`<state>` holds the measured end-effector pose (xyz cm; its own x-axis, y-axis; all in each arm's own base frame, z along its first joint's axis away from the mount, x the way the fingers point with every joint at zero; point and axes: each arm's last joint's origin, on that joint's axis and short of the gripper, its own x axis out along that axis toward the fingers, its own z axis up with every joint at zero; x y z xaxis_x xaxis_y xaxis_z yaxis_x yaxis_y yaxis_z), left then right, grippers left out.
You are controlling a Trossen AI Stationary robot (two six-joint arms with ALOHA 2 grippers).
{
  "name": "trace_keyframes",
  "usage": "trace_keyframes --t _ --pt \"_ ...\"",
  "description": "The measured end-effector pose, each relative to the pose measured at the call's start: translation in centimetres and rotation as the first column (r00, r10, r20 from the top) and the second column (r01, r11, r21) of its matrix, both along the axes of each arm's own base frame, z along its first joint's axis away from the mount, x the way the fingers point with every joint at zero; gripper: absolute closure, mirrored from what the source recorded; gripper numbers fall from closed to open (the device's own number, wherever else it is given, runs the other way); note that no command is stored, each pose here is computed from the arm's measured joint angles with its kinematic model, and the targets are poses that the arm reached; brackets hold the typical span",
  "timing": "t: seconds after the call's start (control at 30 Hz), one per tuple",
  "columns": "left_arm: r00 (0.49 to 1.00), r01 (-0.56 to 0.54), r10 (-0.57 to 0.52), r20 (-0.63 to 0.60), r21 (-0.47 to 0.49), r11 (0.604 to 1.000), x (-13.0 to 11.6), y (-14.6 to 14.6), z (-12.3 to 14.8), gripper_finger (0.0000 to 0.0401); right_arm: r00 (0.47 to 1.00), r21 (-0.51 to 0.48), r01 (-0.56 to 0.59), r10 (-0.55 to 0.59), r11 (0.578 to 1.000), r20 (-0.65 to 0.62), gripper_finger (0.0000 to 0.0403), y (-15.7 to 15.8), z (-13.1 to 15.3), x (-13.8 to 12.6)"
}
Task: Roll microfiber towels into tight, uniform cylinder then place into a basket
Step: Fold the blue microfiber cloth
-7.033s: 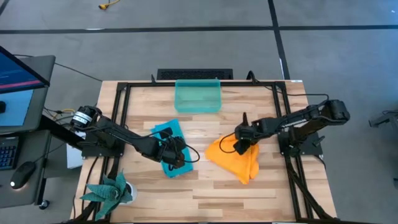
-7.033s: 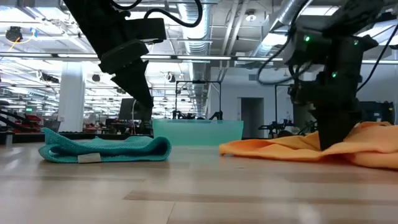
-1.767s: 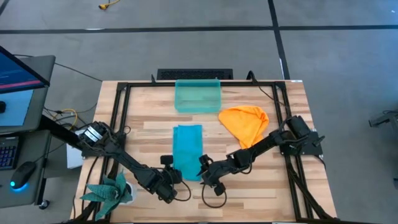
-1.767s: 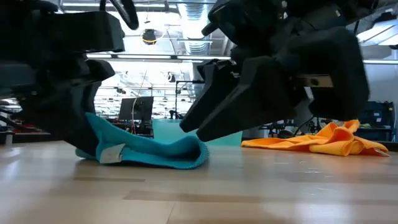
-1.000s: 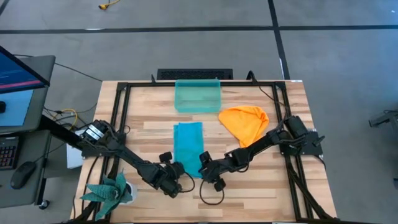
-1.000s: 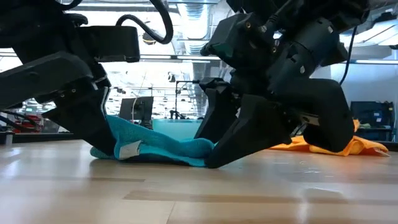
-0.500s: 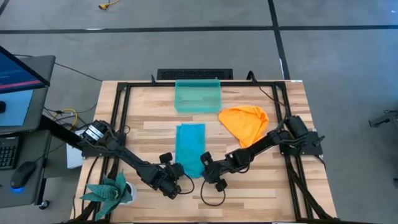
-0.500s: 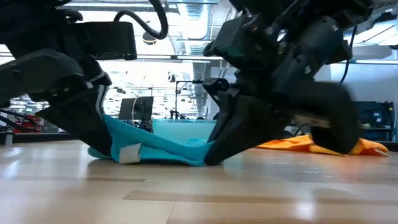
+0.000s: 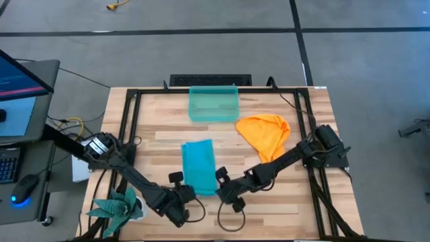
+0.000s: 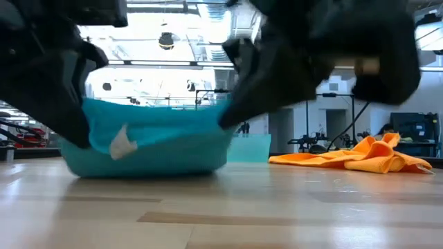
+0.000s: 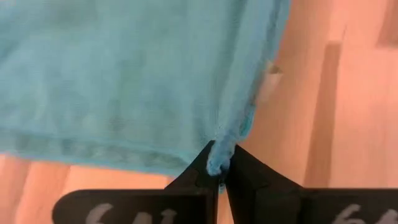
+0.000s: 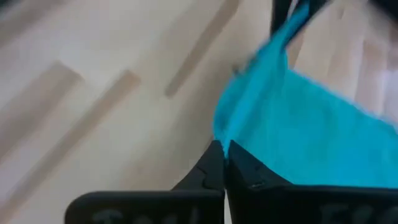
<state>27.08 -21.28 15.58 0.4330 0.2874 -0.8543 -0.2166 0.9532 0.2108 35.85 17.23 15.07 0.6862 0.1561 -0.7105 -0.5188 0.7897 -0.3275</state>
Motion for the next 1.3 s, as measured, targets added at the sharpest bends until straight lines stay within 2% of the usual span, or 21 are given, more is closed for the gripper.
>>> trace_keyframes --t 0.17,0.27,0.43,0.6,0.73,0.97,1.13,1.2,1.3 --pt "1.0 0.018 -0.018 0.002 0.022 1.0 0.1 -1.0 1.9 0.0395 0.998 -0.101 0.051 -0.055 0.994 -0.031 0.0395 1.5 1.4 -0.3" --pt "1.0 -0.01 0.009 0.005 0.051 0.999 -0.1 -1.3 3.1 0.0395 0.995 -0.138 0.085 -0.091 0.987 -0.037 0.0396 2.4 2.5 -0.5" --pt "0.999 -0.038 0.038 0.006 0.084 0.996 -0.5 -1.7 4.7 0.0395 0.984 -0.146 0.175 -0.178 0.974 -0.004 0.0386 3.7 4.6 -0.6" --pt "0.999 -0.041 0.039 0.02 0.111 0.993 -0.7 -1.9 5.2 0.0395 0.968 -0.133 0.25 -0.247 0.959 0.043 0.0396 4.1 5.7 -0.4" --pt "0.997 -0.076 0.072 0.036 0.146 0.986 -0.4 -1.3 5.3 0.0395 0.938 -0.118 0.345 -0.344 0.931 0.028 0.0394 2.5 5.6 0.3" --pt "0.966 -0.254 0.243 0.093 0.146 0.956 1.1 1.3 5.3 0.0395 0.822 -0.065 0.565 -0.568 0.822 -0.041 0.0395 -2.5 3.6 1.3" --pt "0.942 -0.334 0.329 0.063 0.154 0.93 1.6 3.5 3.9 0.0395 0.761 -0.03 0.646 -0.646 0.763 -0.055 0.0394 -4.6 3.4 1.9" --pt "0.935 -0.354 0.354 0.034 0.154 0.922 1.6 4.3 3.1 0.0395 0.75 -0.019 0.659 -0.659 0.752 -0.056 0.0389 -4.9 3.4 2.0" --pt "0.927 -0.372 0.374 0.018 0.158 0.915 1.4 4.9 2.3 0.0395 0.757 -0.015 0.651 -0.651 0.759 -0.055 0.0389 -4.3 3.7 2.0"
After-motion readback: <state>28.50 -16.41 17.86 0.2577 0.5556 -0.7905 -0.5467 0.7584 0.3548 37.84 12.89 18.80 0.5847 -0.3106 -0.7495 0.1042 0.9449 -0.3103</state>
